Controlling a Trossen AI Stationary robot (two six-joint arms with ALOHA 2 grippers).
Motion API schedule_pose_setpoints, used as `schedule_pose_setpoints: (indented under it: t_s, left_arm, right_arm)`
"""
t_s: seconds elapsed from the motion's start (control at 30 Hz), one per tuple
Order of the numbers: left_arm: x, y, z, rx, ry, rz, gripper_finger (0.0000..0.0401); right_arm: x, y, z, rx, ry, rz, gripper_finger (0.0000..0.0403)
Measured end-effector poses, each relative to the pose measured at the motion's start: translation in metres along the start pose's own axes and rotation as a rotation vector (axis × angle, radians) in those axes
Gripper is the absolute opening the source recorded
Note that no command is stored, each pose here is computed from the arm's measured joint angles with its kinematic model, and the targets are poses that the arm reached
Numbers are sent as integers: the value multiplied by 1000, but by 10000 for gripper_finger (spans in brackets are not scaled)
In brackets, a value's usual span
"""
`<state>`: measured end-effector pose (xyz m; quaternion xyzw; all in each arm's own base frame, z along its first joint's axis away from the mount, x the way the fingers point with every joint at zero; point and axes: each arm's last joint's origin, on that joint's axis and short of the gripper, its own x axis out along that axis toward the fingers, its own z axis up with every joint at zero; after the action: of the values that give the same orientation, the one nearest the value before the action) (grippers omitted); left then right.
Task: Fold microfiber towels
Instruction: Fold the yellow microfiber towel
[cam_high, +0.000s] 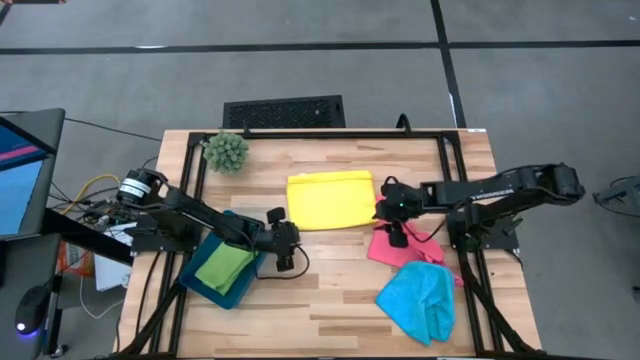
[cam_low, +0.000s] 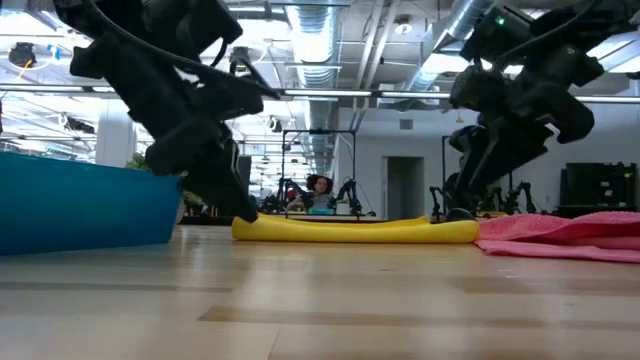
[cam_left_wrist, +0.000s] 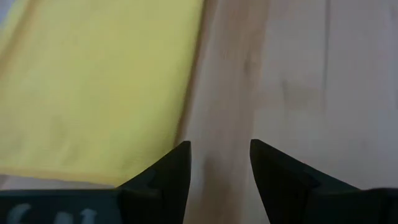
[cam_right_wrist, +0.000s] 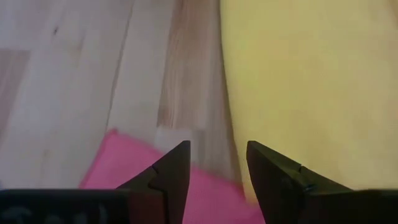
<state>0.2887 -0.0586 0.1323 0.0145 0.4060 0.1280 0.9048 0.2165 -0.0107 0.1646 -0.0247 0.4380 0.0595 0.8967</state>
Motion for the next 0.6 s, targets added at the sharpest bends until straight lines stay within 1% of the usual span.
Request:
schedule_pose_setpoints:
  t_s: [0.1,0.17,0.27,0.37,0.6]
  left_arm:
    - [0,1,2,2,-7,29,158]
    - [-2,2,7,-1,-12,32,158]
    - [-6,4,14,11,-23,41,158]
    - [-6,8,15,25,-16,80,158]
    - [3,23,4,-7,56,105,158]
  right_arm:
    - [8,-1,-2,25,29,4,185]
    - [10,-1,-2,30,24,6,185]
    - [10,-1,-2,21,31,7,182]
    - [10,-2,-1,0,27,-7,178]
    - [11,-5,-2,-62,33,-23,176]
